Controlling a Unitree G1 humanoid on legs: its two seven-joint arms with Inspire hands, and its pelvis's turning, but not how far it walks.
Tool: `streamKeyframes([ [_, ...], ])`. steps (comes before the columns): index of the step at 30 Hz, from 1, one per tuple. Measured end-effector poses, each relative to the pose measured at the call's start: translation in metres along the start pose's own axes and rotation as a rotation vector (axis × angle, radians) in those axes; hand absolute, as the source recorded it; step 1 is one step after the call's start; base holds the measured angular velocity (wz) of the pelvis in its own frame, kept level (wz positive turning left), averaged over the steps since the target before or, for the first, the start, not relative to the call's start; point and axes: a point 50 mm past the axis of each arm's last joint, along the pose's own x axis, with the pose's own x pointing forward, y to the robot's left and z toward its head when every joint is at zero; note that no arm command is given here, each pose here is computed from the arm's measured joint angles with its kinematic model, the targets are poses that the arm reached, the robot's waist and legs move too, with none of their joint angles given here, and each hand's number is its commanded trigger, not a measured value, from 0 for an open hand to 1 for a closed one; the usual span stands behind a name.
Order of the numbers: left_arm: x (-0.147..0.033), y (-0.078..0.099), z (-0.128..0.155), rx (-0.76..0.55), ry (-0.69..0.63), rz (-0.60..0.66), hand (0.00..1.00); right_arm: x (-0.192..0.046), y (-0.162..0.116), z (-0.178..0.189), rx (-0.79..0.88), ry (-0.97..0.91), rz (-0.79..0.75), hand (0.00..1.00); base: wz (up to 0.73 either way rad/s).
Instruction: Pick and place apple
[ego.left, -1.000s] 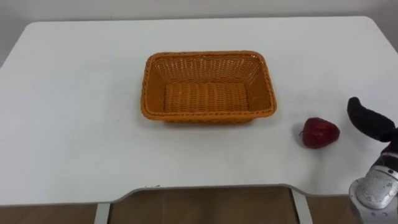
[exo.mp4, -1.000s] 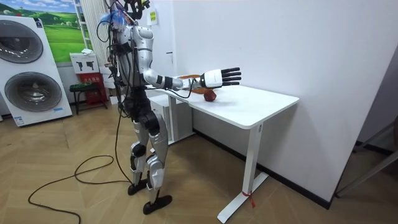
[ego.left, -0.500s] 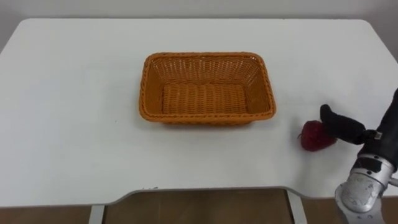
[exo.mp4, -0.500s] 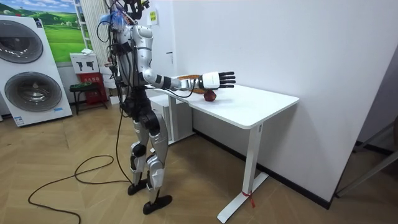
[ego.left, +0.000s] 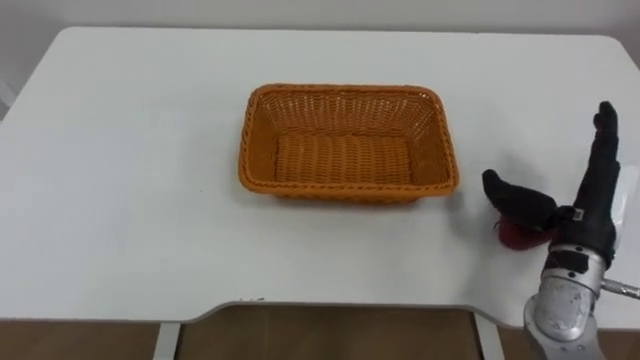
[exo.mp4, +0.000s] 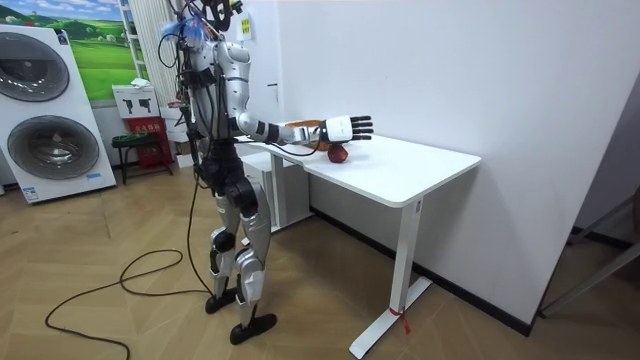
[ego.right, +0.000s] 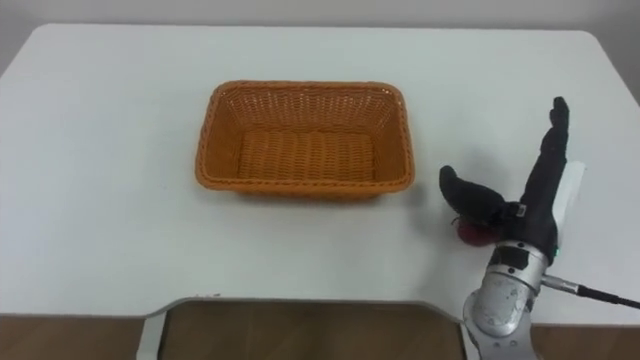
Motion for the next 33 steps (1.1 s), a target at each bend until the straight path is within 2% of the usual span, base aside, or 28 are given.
streamKeyframes([
  [11,0.001,-0.001,0.005,0.000,-0.012,-0.014,0.00,-0.015,0.009,-0.020,-0.080,0.058,0.124,0.00,0.00],
  [19,0.001,-0.002,0.003,0.001,-0.010,-0.023,0.00,-0.023,0.008,-0.038,-0.119,0.132,0.141,0.00,0.00],
  [29,0.000,0.001,0.006,-0.001,-0.043,-0.021,0.00,-0.029,0.007,-0.049,-0.090,0.162,0.142,0.00,0.04],
  [30,0.000,0.001,0.006,-0.001,-0.044,-0.021,0.00,-0.030,0.007,-0.050,-0.090,0.162,0.142,0.05,0.05],
  [31,0.000,0.001,0.006,-0.002,-0.042,-0.021,0.00,-0.030,0.007,-0.052,-0.091,0.166,0.145,0.67,0.04],
  [32,0.000,0.001,0.005,-0.001,-0.038,-0.020,0.00,-0.031,0.007,-0.054,-0.093,0.172,0.147,1.00,0.00],
  [33,-0.001,0.001,0.003,-0.002,-0.034,-0.019,0.00,-0.033,0.008,-0.056,-0.093,0.176,0.149,1.00,0.00],
])
